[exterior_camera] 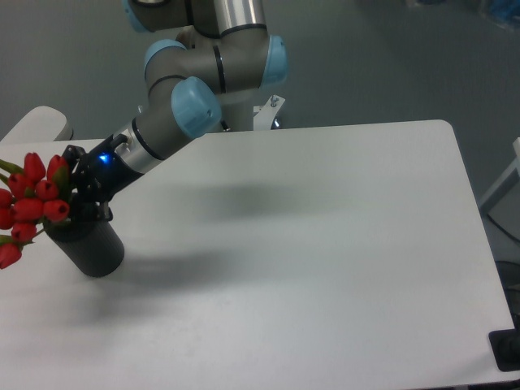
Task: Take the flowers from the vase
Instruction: 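Close the gripper on the tulip stems, then lift the gripped tulips up out of the black vase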
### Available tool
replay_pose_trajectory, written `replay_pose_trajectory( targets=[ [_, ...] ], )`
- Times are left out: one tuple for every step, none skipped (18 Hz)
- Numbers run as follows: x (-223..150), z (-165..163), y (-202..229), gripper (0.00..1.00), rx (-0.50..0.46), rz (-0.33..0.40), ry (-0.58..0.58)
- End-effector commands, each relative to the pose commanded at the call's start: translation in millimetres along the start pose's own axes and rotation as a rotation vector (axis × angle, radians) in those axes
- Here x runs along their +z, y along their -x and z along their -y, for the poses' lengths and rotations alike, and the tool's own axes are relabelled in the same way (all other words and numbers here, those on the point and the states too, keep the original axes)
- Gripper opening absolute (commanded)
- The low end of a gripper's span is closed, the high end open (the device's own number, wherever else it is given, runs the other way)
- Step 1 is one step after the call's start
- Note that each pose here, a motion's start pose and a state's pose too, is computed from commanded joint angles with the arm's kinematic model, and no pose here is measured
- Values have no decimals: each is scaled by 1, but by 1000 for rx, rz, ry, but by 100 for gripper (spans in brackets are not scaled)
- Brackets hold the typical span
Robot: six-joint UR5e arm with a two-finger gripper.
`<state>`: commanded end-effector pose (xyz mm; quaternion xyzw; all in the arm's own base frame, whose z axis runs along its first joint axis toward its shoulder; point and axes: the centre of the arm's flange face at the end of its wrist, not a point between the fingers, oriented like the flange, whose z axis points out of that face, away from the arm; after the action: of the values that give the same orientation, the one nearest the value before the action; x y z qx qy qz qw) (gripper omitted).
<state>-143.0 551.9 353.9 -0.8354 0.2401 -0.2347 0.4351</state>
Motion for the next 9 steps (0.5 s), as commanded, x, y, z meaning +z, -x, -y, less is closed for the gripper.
replay_pose_trajectory(
  targets=[
    [-1, 1, 0, 33, 2, 2, -2],
    [-3, 2, 1, 33, -3, 3, -7],
    [-5, 2, 0, 33, -11, 5, -11],
    [-15, 12, -5, 33, -16, 19, -22],
    [-30, 31, -12, 32, -15, 37, -48],
    [-35, 36, -13, 32, -24, 42, -58],
    [-40, 41, -11, 32, -27, 48, -69],
    [-43, 45, -11, 32, -28, 50, -78],
    [-47, 49, -11, 32, -28, 51, -89]
  ],
)
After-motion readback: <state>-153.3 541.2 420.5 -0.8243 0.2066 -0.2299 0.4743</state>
